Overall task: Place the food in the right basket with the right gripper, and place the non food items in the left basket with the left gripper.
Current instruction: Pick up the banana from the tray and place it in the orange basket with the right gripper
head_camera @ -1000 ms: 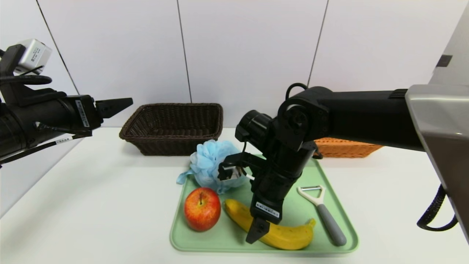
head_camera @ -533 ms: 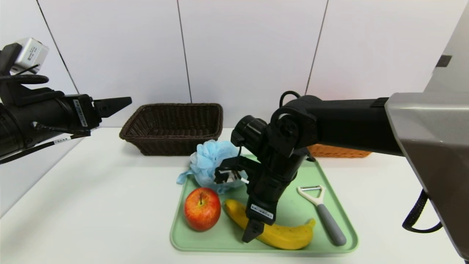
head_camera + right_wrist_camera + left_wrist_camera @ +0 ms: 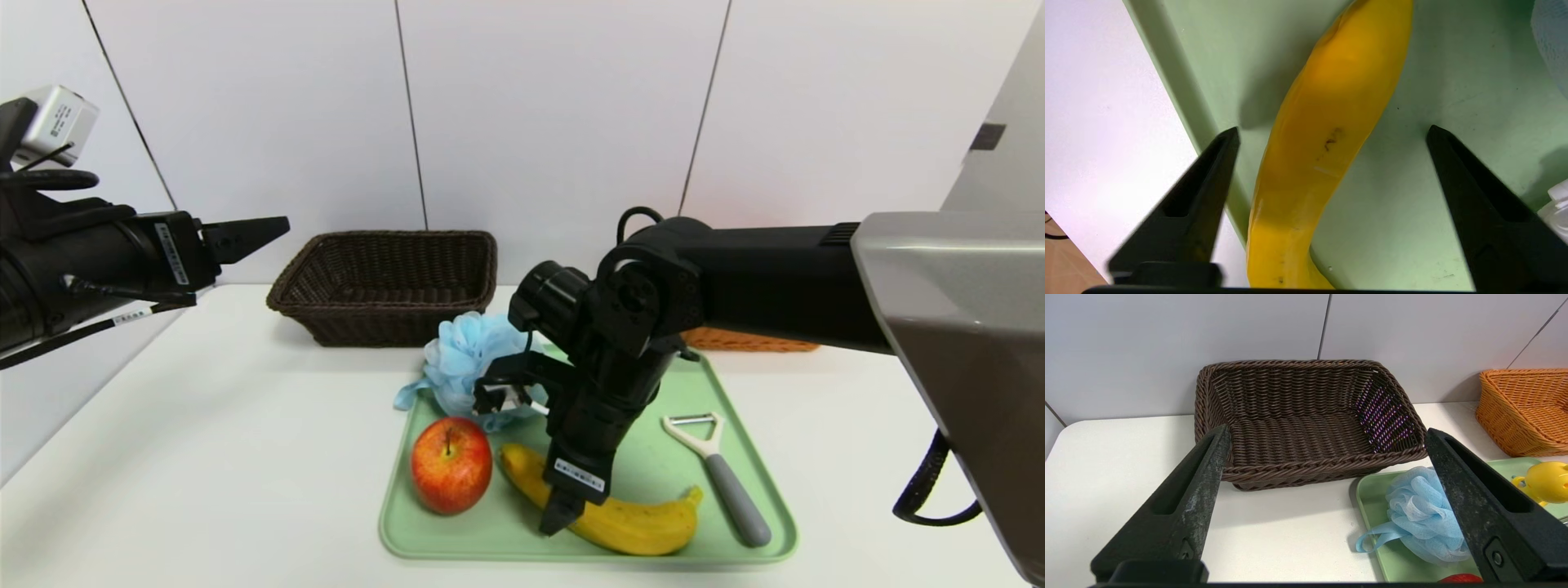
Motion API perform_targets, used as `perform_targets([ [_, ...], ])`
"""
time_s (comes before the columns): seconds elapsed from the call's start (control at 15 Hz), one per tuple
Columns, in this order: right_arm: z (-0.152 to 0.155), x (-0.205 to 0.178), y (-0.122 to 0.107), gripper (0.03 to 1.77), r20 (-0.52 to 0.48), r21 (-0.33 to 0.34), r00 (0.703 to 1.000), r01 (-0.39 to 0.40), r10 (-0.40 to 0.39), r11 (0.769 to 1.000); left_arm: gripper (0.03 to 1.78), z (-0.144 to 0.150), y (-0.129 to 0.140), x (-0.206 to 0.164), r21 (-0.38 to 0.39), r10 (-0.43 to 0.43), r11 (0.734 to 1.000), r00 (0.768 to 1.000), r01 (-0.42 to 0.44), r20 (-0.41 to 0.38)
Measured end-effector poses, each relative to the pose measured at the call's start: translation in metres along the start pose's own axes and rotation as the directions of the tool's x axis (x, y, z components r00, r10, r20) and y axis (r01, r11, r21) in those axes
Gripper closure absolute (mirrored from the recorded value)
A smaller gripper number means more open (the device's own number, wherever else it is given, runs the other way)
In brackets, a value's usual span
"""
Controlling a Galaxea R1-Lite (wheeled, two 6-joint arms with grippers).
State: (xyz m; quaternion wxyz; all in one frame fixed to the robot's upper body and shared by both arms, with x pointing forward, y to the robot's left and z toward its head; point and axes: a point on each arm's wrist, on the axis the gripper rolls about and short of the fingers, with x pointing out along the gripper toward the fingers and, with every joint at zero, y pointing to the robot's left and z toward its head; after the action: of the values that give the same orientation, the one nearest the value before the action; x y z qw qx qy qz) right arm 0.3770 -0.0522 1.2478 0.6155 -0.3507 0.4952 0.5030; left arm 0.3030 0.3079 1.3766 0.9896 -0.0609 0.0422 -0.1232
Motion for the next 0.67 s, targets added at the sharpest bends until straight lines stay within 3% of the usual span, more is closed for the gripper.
perform_targets([
  [0.53, 0.0012, 0.0074, -0.0023, 1.25, -0.022, -0.005, 0.999, 0.023, -0.023, 1.000, 0.12, 0.0031, -0.0010, -0.0034, 0.005, -0.004, 1.000, 1.000, 0.004, 0.015],
  [0.67, 0.0034, 0.0018, -0.0019, 1.25, -0.003, -0.006, 0.999, 0.032, -0.032, 0.999, 0.12, 0.0036, -0.0011, -0.0037, 0.005, -0.004, 1.000, 1.000, 0.004, 0.017],
])
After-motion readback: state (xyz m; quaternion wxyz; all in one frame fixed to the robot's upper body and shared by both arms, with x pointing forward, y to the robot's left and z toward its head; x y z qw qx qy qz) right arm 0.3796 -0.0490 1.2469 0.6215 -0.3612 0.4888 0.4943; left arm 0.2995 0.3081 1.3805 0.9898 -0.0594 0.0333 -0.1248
